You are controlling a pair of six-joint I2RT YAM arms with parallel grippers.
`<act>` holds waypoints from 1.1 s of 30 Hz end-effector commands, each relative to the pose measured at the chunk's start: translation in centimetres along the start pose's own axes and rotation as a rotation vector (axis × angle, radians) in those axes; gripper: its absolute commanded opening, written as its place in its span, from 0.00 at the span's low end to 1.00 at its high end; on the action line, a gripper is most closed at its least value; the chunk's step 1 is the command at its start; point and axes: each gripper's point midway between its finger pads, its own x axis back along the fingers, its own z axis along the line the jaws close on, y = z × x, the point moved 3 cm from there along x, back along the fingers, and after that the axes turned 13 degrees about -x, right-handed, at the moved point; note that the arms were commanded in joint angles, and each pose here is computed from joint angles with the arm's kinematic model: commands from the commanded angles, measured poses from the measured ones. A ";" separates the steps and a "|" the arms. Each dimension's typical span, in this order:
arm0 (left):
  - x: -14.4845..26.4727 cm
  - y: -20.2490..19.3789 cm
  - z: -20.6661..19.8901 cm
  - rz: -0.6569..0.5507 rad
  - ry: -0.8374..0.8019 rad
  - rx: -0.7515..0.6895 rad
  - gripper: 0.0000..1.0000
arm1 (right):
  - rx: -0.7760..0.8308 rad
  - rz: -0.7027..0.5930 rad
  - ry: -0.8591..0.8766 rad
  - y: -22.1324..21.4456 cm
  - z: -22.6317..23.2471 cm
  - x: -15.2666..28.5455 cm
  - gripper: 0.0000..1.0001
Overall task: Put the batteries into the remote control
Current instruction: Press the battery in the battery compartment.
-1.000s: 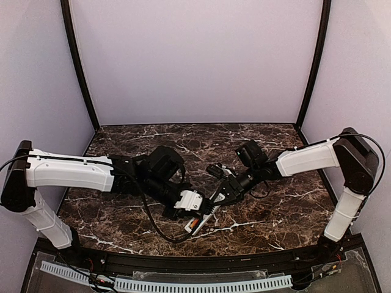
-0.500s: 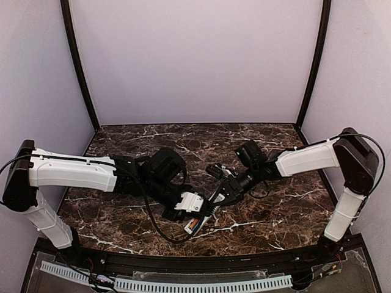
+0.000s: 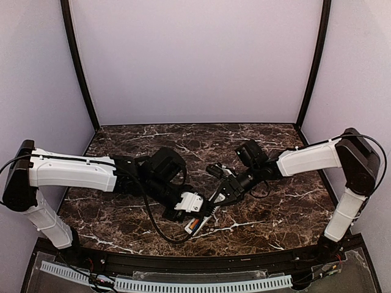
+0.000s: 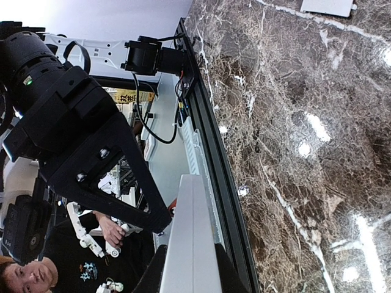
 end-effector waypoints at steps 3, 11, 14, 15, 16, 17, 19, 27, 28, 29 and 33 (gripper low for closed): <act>-0.5 -0.8 -2.7 0.028 -0.110 0.050 0.01 | 0.112 -0.027 0.051 0.6 3.3 1.4 0.00; -1.4 -1.9 -3.7 0.099 -0.152 0.050 0.02 | 0.141 -0.037 0.060 0.3 4.3 1.9 0.00; -1.5 -2.5 -4.0 0.135 -0.159 0.050 0.02 | 0.150 -0.042 0.063 0.1 4.6 2.0 0.00; -1.5 -2.7 -4.2 0.143 -0.167 0.048 0.02 | 0.154 -0.044 0.066 0.1 4.8 2.1 0.00; -1.6 -2.9 -4.3 0.155 -0.169 0.045 0.02 | 0.155 -0.044 0.069 0.1 4.8 2.1 0.00; -1.6 -3.0 -4.4 0.163 -0.172 0.041 0.02 | 0.158 -0.046 0.071 0.1 4.9 2.3 0.00; -1.6 -3.4 -4.6 0.188 -0.174 0.035 0.02 | 0.159 -0.053 0.074 0.1 4.9 2.6 0.00; -1.1 -3.5 -4.2 0.201 -0.141 0.033 0.04 | 0.131 -0.054 0.065 0.2 3.8 2.4 0.00; -0.8 -3.2 -3.8 0.189 -0.119 0.039 0.05 | 0.123 -0.061 0.053 0.3 3.5 2.3 0.00; -0.5 -2.9 -3.6 0.171 -0.110 0.044 0.07 | 0.114 -0.065 0.041 0.4 3.1 2.2 0.00; 1.3 -1.2 -1.6 0.097 -0.020 0.063 0.14 | 0.093 -0.086 -0.004 1.0 1.8 2.1 0.00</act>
